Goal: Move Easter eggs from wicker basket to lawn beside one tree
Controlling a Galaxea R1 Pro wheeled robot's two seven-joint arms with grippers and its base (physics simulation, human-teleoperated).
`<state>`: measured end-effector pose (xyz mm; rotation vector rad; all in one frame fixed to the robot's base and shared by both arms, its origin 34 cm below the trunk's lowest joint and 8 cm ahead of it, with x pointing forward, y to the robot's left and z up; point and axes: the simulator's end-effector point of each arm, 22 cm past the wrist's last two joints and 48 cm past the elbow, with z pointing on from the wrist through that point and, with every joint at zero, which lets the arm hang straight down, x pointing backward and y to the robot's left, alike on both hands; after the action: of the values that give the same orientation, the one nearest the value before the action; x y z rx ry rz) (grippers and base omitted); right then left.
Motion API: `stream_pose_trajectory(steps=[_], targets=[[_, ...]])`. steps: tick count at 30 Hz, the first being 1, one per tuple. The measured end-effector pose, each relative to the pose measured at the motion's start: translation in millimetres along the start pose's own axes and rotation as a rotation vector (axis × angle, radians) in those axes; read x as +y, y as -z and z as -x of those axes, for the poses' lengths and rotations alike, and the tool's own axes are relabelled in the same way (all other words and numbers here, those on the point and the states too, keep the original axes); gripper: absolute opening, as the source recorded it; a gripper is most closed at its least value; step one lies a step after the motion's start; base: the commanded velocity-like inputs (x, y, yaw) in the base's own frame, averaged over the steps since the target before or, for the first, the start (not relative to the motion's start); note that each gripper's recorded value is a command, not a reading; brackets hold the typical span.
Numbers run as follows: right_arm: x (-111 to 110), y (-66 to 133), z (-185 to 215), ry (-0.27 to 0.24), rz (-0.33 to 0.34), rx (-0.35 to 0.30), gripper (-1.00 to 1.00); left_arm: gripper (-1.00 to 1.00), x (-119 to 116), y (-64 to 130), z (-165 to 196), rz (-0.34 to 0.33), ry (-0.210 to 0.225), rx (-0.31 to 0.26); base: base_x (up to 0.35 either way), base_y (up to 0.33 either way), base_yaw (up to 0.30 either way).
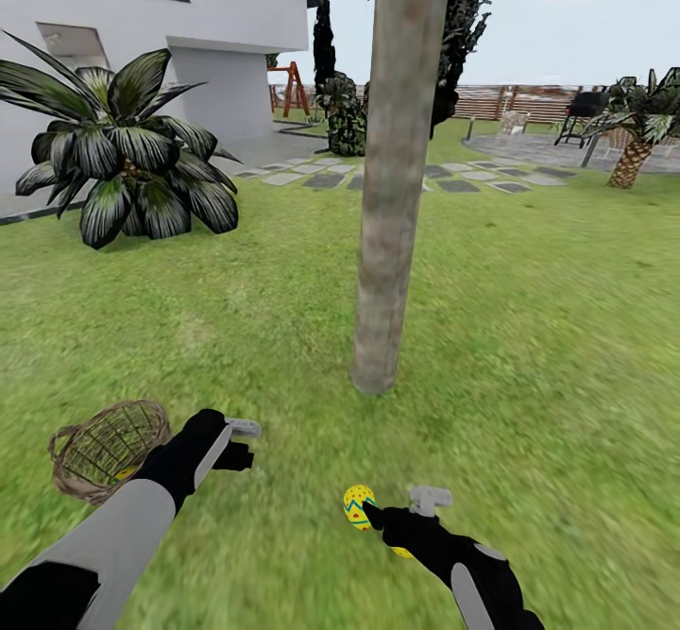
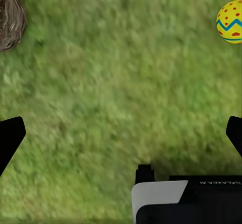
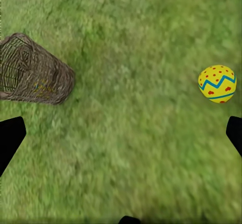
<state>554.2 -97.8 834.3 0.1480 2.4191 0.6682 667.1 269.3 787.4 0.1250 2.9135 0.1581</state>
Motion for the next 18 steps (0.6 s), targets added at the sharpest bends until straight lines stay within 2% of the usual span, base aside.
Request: stream_pose_trajectory(steps=[18], targets=[[8,12.1,-1,0.002,0.003,0.003,1.00,1.00,4,13.5,-5,0.017,0.000,0.001,0.000,0.000,0.000]])
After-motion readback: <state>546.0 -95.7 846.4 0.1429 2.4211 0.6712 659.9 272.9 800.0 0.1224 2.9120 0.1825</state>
